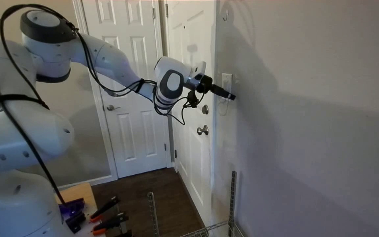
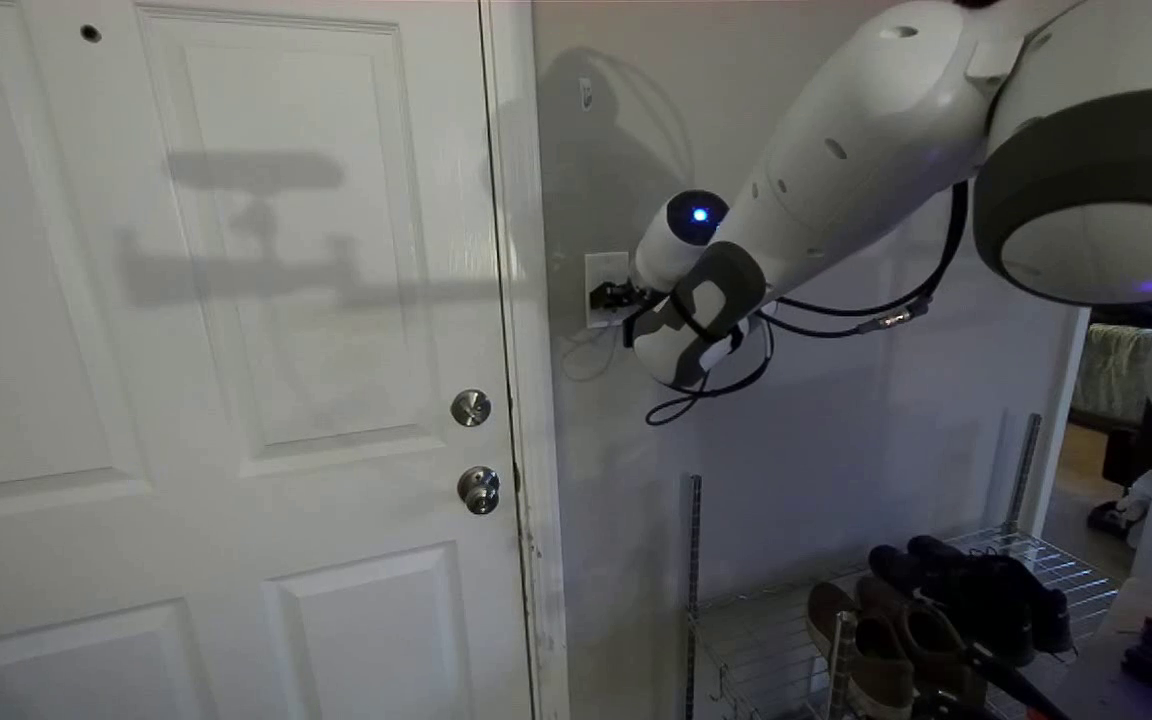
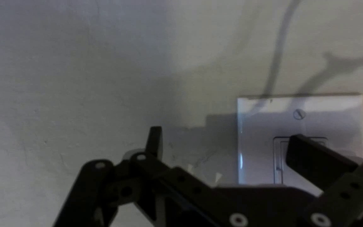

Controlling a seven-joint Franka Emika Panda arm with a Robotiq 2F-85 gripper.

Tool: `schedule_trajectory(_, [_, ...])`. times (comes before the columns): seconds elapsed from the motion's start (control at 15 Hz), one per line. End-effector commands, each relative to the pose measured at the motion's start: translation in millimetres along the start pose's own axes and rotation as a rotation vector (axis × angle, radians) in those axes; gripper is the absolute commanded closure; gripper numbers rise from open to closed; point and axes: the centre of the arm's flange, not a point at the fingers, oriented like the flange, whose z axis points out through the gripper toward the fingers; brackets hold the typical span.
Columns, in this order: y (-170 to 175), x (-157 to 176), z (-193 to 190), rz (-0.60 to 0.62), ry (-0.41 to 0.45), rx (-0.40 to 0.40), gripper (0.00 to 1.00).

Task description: Turn off the light

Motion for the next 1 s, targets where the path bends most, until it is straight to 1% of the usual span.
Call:
schedule_trajectory(0.0, [32.4,-0.3,-33.8,0.022,-0.090,-0.024,0.00])
schedule_trajectory(0.13, [58.1,-7.8,-69.9,0.024,-0.160,-0.014,0.00])
schedule_trajectory(0.27, [75.7,-16.7,-95.1,0.043,-0.211,0.008,0.00])
schedule_trajectory(0.47, [92.8,-28.8,-116.4,0.069,-0.299,0.017,0.00])
schedule_trajectory(0.53, [95.7,-30.3,-121.3,0.083,-0.321,0.008,0.00])
schedule_trajectory(0.6, [76.8,-36.5,-91.3,0.078,-0.256,-0.010,0.00])
schedule_trajectory(0.67, [78.2,-36.4,-97.1,0.081,-0.267,-0.002,0.00])
schedule_trajectory(0.93, [76.2,-36.7,-93.9,0.072,-0.264,-0.006,0.00])
